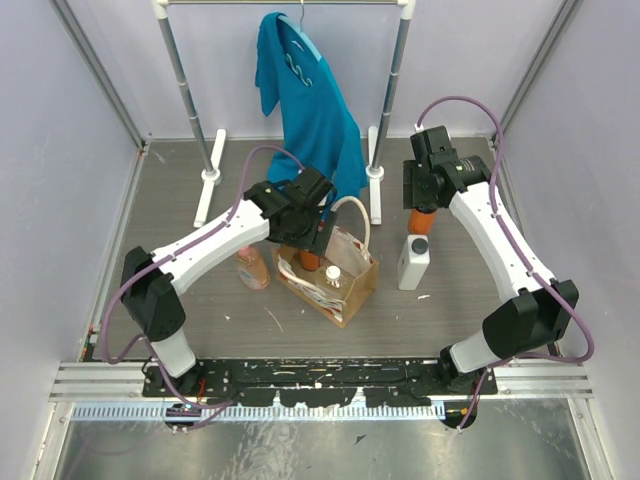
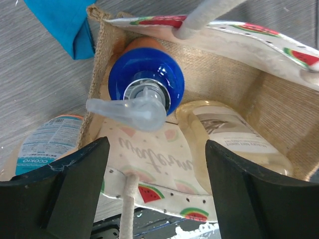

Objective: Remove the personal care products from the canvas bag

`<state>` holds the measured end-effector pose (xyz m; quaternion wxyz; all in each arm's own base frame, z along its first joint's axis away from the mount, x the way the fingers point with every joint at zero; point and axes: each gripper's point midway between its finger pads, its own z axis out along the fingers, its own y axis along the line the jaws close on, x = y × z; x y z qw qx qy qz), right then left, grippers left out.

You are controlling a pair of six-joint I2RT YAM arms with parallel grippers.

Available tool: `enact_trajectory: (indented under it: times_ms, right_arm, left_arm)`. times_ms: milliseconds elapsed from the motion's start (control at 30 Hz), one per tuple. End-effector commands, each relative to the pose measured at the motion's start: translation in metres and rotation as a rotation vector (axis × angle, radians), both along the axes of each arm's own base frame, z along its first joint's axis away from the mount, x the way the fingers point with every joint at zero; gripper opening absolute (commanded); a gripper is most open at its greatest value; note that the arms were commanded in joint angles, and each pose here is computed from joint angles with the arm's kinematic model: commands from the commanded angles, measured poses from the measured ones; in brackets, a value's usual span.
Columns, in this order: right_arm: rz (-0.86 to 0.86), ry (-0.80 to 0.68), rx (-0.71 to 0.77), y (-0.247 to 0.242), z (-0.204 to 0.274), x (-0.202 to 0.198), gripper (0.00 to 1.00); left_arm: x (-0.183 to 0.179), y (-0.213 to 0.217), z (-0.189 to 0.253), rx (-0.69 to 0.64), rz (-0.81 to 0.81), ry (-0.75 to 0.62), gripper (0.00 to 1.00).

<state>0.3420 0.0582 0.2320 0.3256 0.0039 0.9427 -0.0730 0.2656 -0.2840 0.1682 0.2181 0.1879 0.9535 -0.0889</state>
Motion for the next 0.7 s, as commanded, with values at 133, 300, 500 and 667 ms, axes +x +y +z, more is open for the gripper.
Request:
enact_trajectory:
  times_ms: [133,300,500,667]
  right_arm:
    - [-0.007,-0.169,0.090,0.011,0.019,0.027,0.19]
    - [-0.001,-0.154,0.101,0.013,0.009,0.030,0.19]
    - [0.000,-0.096,0.102,0.016,-0.014,0.031,0.21]
    - [0.009,-0.056,0.107,0.018,-0.030,0.029,0.35]
  left_arm:
    - [0.030,-0.014,-0.033,0.014,0.057,-0.061,0.87]
    - [0.044,-0.023,-0.042,-0.024,0.082,-0.113,0.87]
    - [0.049,-0.027,-0.055,-0.004,0.077,-0.104,0.64]
    - [0.051,-0.025,-0.052,0.023,0.060,-0.109,0.16]
